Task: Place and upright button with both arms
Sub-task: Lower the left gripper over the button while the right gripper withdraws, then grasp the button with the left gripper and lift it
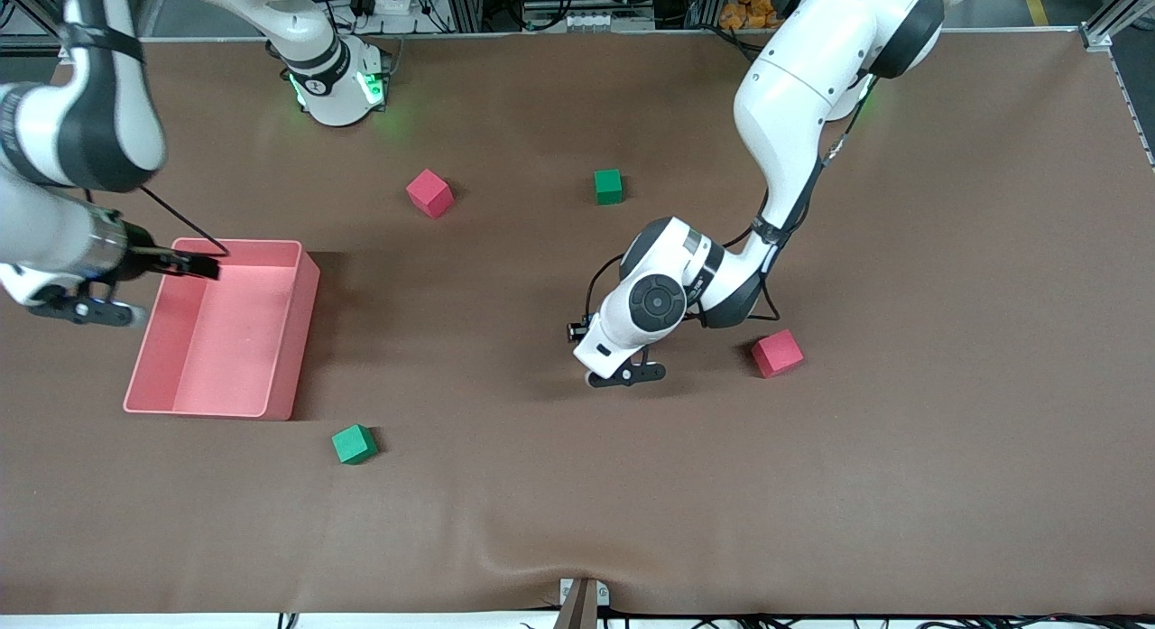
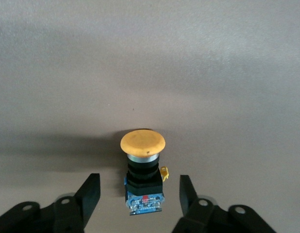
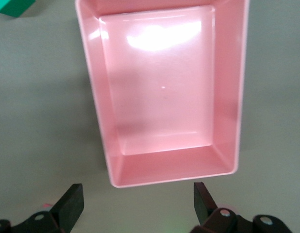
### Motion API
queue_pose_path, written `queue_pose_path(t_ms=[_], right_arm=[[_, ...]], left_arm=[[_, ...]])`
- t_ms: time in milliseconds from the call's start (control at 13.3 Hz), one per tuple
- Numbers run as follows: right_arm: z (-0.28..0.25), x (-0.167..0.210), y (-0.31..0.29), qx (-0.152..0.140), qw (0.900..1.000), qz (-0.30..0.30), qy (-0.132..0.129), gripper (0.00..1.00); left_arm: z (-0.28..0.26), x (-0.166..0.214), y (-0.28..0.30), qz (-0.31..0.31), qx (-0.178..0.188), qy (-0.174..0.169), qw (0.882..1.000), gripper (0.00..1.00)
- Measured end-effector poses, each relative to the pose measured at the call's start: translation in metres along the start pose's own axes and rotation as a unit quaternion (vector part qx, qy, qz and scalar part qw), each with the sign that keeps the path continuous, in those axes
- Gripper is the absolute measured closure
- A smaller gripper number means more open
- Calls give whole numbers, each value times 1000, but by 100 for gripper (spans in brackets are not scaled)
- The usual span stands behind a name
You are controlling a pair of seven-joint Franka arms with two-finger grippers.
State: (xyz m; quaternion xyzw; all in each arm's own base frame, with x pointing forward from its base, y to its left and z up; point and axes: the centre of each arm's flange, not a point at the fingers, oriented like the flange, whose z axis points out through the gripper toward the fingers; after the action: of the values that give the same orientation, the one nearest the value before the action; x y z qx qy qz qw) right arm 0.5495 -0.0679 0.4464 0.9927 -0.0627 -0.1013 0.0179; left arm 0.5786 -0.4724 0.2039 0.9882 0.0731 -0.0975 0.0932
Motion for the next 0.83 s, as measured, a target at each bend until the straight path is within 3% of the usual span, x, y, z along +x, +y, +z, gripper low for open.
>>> queue_pose_path(t_ms=[526, 827], right_arm=[[-53, -43, 84, 18, 997, -47, 55, 0], [-116, -58, 83, 13, 995, -62, 81, 0]], left_arm=[[11, -7, 6, 2, 1, -3, 1000, 23], [15, -7, 4, 1, 3, -5, 1000, 26]])
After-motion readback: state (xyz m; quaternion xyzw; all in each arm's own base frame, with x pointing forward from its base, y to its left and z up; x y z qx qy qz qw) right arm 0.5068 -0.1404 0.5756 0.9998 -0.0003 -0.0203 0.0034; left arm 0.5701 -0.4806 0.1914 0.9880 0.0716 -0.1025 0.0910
